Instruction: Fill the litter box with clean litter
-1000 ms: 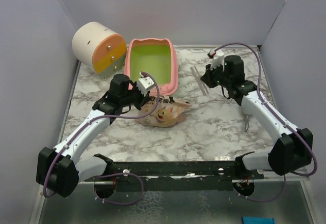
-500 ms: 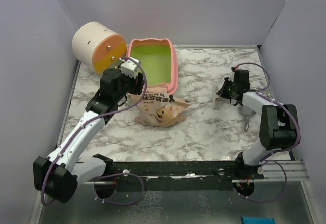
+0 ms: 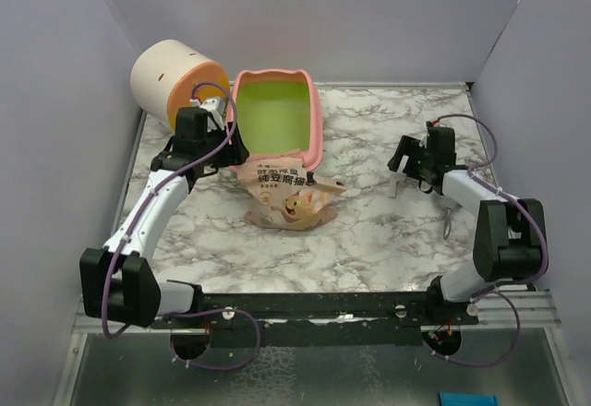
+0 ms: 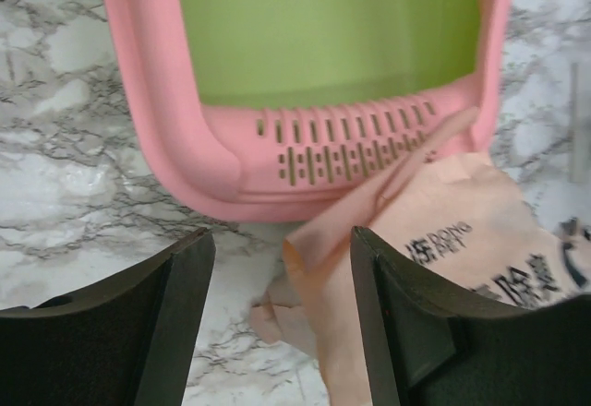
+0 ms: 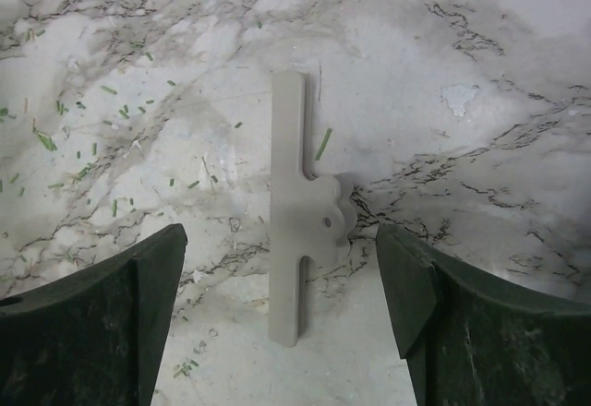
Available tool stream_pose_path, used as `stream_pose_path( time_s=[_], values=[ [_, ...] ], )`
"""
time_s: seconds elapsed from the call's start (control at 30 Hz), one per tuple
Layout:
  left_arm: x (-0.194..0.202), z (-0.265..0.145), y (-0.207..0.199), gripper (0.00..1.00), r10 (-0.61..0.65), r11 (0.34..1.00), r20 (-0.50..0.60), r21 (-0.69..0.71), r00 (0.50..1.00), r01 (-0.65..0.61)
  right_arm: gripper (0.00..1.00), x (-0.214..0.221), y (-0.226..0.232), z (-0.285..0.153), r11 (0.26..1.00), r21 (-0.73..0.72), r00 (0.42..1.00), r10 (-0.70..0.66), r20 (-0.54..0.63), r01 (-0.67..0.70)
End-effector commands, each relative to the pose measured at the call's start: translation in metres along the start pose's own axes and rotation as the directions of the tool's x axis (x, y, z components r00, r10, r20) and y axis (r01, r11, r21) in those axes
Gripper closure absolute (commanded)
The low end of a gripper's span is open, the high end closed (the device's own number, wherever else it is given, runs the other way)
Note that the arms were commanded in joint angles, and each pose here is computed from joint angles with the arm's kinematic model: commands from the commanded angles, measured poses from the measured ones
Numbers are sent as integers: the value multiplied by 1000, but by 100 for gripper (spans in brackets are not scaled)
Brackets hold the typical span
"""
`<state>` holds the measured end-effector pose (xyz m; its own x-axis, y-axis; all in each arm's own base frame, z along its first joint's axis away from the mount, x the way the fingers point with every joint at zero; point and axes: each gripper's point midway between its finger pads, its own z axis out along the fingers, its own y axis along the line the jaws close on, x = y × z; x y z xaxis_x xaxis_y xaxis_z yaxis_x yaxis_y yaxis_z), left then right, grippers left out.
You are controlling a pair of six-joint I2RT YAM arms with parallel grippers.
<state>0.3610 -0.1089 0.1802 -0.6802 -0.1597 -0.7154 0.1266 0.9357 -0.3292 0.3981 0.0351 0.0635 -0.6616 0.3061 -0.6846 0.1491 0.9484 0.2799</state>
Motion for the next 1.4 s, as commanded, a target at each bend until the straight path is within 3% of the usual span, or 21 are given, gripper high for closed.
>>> stream_pose_path(
  time_s=[0.0,0.13,0.33,0.5,0.57,0.7,0.8,0.87,0.93,1.07,1.2,1.37],
  values=[
    [-19,-37,-36,36,-71,983,82,176,994,56,15,-22,10,-26,999,-43,996,-9,85,13],
    [-8,-34,-50,35,-146,950,55,287,988,124,15,-29,32,-47,988,-151,993,-25,115,42],
    [25,-12,-42,35,-191,942,-48,272,980,197,15,-44,54,-89,962,-251,980,-64,187,111],
    [25,-10,-46,36,-206,928,-39,309,978,208,18,-43,70,-113,925,-332,970,-116,213,184],
    [17,-12,-56,41,-209,908,-11,369,978,198,24,-34,84,-118,885,-414,970,-142,195,213],
    [-1,-25,-74,49,-216,863,76,480,973,154,34,-3,118,-130,722,-650,971,-184,153,239],
    [-10,-39,-91,57,-181,813,130,577,975,75,36,16,136,-139,597,-770,971,-207,124,226],
    [-10,-46,-101,62,-154,772,137,635,978,33,37,23,143,-142,551,-807,970,-218,107,213],
    [-8,-51,-108,71,-123,741,131,672,984,3,36,27,147,-144,530,-824,971,-220,95,201],
    [-6,-65,-118,98,-82,693,160,719,984,-59,29,28,155,-147,494,-849,971,-224,86,189],
    [-5,-77,-120,100,-41,681,226,719,973,-138,25,30,164,-142,473,-865,970,-234,61,169],
    [-8,-91,-121,100,2,677,329,695,944,-244,22,31,173,-115,505,-854,971,-239,5,129]
  ],
)
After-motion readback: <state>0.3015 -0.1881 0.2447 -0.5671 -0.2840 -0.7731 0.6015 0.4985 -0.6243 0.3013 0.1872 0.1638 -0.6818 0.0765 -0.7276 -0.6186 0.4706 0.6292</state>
